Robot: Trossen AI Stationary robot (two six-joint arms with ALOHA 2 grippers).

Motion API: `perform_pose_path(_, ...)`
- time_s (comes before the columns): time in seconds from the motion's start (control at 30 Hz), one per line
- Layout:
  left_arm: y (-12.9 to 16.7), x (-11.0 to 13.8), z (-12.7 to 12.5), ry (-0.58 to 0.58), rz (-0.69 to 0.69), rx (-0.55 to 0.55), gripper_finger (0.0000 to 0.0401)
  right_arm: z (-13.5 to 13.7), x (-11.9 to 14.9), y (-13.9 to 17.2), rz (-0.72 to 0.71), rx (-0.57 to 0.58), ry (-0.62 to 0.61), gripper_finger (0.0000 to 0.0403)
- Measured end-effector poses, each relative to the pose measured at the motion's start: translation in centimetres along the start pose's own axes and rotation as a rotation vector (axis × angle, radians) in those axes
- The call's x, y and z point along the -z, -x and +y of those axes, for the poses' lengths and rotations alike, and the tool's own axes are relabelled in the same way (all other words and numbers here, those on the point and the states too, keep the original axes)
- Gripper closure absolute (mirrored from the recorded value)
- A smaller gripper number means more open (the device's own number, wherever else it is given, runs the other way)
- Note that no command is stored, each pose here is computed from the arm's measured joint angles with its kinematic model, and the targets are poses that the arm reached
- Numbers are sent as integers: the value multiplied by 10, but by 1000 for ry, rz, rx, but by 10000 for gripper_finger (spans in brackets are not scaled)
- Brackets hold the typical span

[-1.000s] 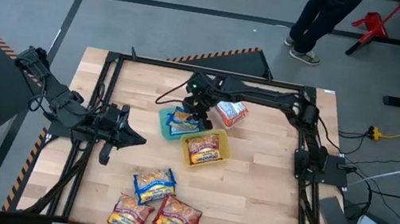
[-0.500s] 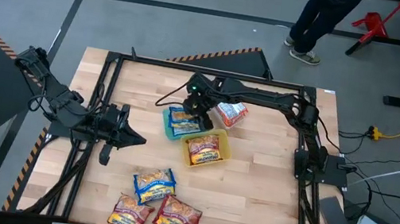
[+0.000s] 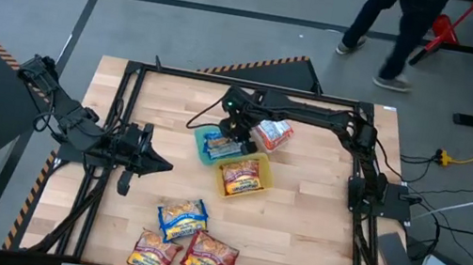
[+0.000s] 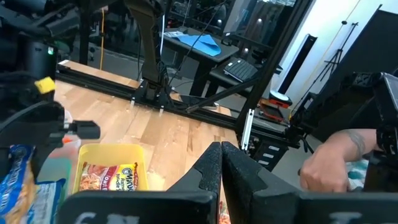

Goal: Sort Maruchan noodles
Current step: Put the right blue noodle pack into the green bin

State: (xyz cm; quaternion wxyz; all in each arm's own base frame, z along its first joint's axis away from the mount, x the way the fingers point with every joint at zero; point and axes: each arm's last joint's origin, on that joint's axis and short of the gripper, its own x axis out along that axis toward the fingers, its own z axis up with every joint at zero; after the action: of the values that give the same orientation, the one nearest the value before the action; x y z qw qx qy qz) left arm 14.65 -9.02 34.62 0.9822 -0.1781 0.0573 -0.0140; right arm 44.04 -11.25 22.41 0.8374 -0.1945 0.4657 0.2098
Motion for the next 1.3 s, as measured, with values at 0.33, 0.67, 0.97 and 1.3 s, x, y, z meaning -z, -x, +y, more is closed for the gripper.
perform_pose_path(0.33, 0, 0, 0, 0, 0, 0, 395, 0, -9, 27, -13, -100, -14, 322)
perform_pose_path(0.67, 0, 0, 1, 0, -13, -29, 395, -5, 7, 4, 39, -173, -41, 322)
perform_pose_path(0.97, 0, -1, 2, -1, -24, -54, 395, -12, 6, 1, 66, -69, -118, 235)
perform_pose_path(1.3, 0, -1, 2, -1, -24, -54, 395, -16, 6, 4, 148, 66, -103, 152)
